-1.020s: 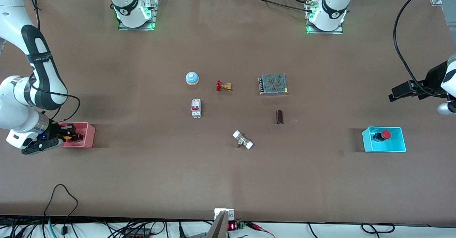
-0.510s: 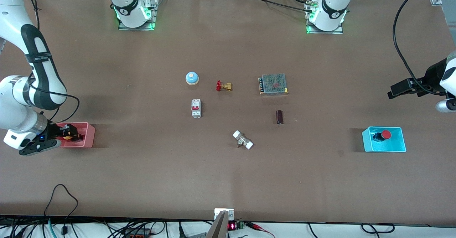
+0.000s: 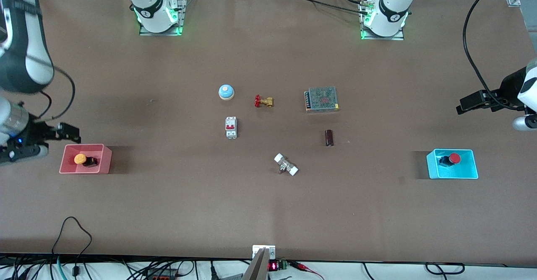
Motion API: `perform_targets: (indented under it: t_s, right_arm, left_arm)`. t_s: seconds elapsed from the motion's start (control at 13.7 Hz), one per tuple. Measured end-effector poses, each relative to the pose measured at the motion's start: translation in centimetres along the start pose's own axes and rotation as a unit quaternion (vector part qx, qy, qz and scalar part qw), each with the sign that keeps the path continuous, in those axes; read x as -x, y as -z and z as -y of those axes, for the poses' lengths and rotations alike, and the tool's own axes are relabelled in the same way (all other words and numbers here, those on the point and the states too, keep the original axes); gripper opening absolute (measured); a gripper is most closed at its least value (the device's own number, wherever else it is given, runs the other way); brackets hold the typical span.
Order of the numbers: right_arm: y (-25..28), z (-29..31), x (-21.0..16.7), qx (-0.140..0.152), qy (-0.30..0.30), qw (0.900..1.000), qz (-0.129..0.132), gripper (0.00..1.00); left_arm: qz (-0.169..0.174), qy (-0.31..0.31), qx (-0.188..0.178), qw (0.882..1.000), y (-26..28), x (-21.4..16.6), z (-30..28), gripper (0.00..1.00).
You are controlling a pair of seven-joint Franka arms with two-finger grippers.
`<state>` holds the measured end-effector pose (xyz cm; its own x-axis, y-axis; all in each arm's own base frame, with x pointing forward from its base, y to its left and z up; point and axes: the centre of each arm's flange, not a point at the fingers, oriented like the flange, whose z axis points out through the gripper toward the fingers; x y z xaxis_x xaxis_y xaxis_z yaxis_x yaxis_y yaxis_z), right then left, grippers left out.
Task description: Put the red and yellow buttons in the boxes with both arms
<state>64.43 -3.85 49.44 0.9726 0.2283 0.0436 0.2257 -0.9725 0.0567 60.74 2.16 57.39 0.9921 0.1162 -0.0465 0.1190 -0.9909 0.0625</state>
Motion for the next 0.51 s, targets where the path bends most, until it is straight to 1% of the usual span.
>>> perform_targets:
  t_s: [0.07, 0.15, 0.29, 0.36, 0.51]
  right_arm:
    - [3.7, 2.1, 1.0, 0.002, 0.001, 1.0, -0.003, 1.0]
    - [6.7, 3.7, 2.1, -0.002, 0.002, 1.0, -0.007, 1.0]
    - [10.7, 5.5, 3.9, -0.011, -0.004, 1.0, -0.013, 1.0]
    - [11.5, 5.8, 4.5, -0.012, -0.017, 1.0, -0.012, 1.0]
    - [11.2, 5.7, 4.8, -0.012, -0.038, 0.999, -0.004, 1.0]
  left_arm:
    - [0.0, -0.001, 0.0, 1.0, 0.0, 0.0, -0.1, 1.0]
    - [-0.001, -0.005, -0.005, 1.0, 0.1, 0.1, -0.3, 1.0]
    - [-0.005, -0.021, -0.024, 0.999, 0.4, 0.4, -1.8, 1.0]
    - [-0.008, -0.028, -0.028, 0.999, 0.7, 0.7, -2.5, 1.0]
    - [-0.012, -0.03, -0.029, 0.999, 1.2, 1.0, -2.7, 1.0]
